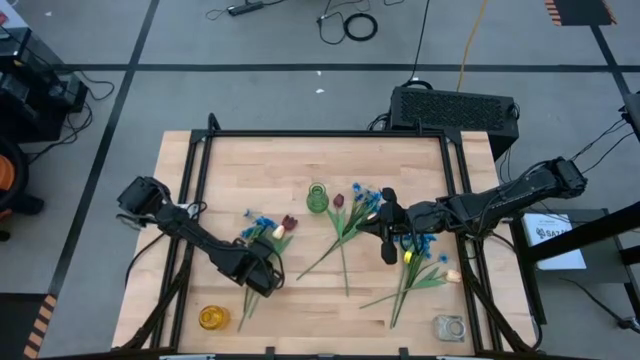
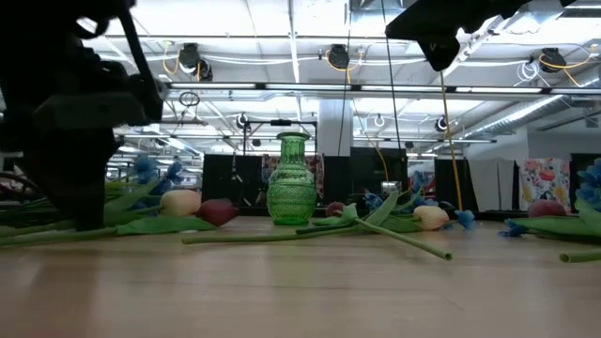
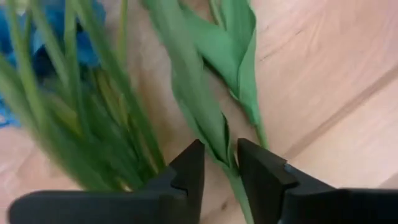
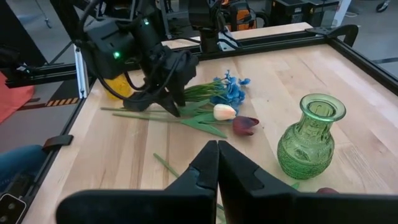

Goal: Sort flowers into vase by color
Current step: Put the middle left yellow flower into the transparent vase

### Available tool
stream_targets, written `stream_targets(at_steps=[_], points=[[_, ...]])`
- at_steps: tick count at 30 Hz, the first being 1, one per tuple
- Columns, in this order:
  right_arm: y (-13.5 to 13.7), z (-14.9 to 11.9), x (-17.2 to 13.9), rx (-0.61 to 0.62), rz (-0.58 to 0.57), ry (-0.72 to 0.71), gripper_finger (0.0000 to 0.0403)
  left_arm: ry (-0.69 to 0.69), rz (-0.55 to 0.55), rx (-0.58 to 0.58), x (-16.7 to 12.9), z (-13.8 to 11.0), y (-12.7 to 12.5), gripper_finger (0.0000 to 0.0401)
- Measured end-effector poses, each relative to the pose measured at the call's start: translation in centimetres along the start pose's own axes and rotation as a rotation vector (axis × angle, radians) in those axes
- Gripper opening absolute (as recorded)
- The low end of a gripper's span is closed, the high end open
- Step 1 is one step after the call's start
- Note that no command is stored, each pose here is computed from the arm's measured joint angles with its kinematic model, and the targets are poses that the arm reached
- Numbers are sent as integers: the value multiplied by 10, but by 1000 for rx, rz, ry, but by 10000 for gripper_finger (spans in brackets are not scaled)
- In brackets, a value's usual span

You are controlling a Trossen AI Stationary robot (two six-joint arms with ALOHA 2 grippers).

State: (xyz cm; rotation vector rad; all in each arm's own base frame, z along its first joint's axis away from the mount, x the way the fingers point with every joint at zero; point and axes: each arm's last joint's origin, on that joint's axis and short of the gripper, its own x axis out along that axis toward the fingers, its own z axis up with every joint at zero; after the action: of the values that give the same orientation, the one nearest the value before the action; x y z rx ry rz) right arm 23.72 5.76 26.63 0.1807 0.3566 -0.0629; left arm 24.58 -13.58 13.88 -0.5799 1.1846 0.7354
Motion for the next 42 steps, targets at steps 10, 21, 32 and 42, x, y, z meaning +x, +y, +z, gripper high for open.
stream_targets(at_steps=[10, 21, 32, 42], points=[[0, -1, 0, -1, -2, 6, 0, 0, -38, 32, -11, 9, 3, 10], [2, -1, -1, 16, 6, 8, 0, -153, -228, 86, -95, 26, 9, 15], [18, 3, -4, 26, 87, -69, 0, -900, -543, 450, -196, 40, -22, 15], [51, 9, 1, -5, 235, -258, 28, -1282, -634, 590, -202, 44, -71, 15]])
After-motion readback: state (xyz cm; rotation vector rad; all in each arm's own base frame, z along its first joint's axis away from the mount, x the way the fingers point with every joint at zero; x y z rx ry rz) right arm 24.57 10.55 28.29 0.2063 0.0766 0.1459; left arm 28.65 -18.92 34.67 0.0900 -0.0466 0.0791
